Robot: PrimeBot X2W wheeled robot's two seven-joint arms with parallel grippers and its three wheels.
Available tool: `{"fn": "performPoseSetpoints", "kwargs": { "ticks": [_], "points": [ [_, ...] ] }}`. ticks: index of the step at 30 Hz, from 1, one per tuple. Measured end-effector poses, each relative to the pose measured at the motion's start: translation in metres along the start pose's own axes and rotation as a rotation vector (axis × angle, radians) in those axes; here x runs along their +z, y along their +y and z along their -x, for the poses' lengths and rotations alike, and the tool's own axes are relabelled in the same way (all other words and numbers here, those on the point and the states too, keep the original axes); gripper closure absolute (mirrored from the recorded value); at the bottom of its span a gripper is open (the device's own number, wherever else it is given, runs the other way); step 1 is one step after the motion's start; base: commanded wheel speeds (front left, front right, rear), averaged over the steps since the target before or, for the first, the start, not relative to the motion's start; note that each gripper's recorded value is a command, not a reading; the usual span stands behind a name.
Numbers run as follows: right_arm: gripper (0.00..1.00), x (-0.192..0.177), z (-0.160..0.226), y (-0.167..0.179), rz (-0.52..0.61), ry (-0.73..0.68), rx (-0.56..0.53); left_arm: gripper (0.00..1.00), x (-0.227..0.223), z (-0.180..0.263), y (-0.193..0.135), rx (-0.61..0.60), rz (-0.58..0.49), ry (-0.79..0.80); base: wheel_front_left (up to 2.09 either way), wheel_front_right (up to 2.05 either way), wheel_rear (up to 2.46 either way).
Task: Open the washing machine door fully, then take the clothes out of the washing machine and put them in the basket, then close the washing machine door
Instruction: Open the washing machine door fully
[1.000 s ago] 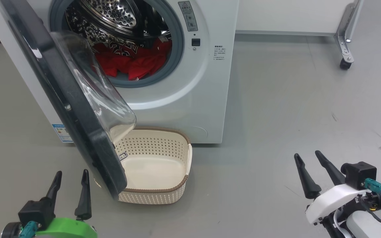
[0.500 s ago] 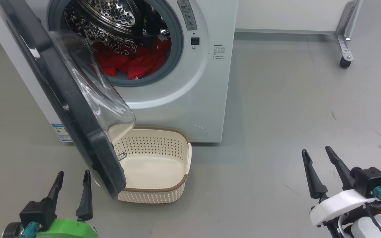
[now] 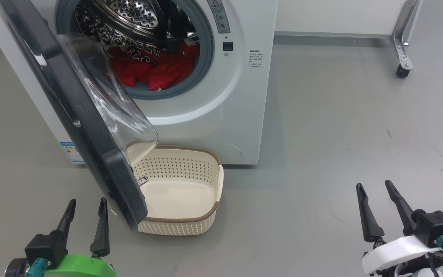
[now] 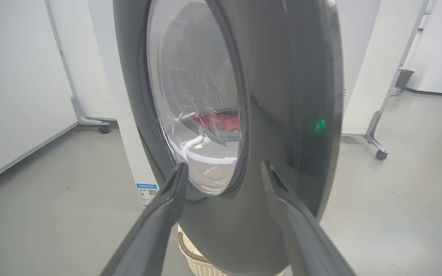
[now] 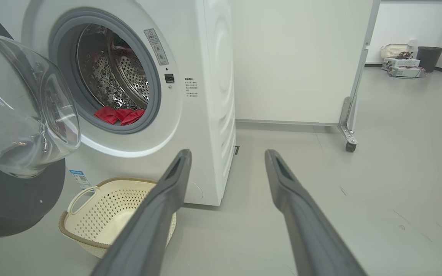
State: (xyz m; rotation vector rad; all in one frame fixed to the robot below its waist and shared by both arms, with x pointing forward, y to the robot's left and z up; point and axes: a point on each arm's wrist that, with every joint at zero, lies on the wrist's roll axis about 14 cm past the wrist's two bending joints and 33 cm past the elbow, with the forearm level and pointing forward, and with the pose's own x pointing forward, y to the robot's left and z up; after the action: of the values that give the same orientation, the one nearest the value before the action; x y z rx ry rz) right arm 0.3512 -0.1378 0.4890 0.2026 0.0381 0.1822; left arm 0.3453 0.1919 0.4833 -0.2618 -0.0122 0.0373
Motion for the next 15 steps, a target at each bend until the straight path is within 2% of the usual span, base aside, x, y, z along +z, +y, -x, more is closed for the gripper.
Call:
{"fn": "performPoseSetpoints", "kwargs": {
  "ticks": [15],
  "points": [
    [0.0, -0.0025, 0.0077, 0.002, -0.007, -0.007, -0.026, 0.0, -0.0004, 0.0014, 0.0029, 0.008, 0.005, 0.0, 0.0, 0.0, 0.0]
  ]
}}
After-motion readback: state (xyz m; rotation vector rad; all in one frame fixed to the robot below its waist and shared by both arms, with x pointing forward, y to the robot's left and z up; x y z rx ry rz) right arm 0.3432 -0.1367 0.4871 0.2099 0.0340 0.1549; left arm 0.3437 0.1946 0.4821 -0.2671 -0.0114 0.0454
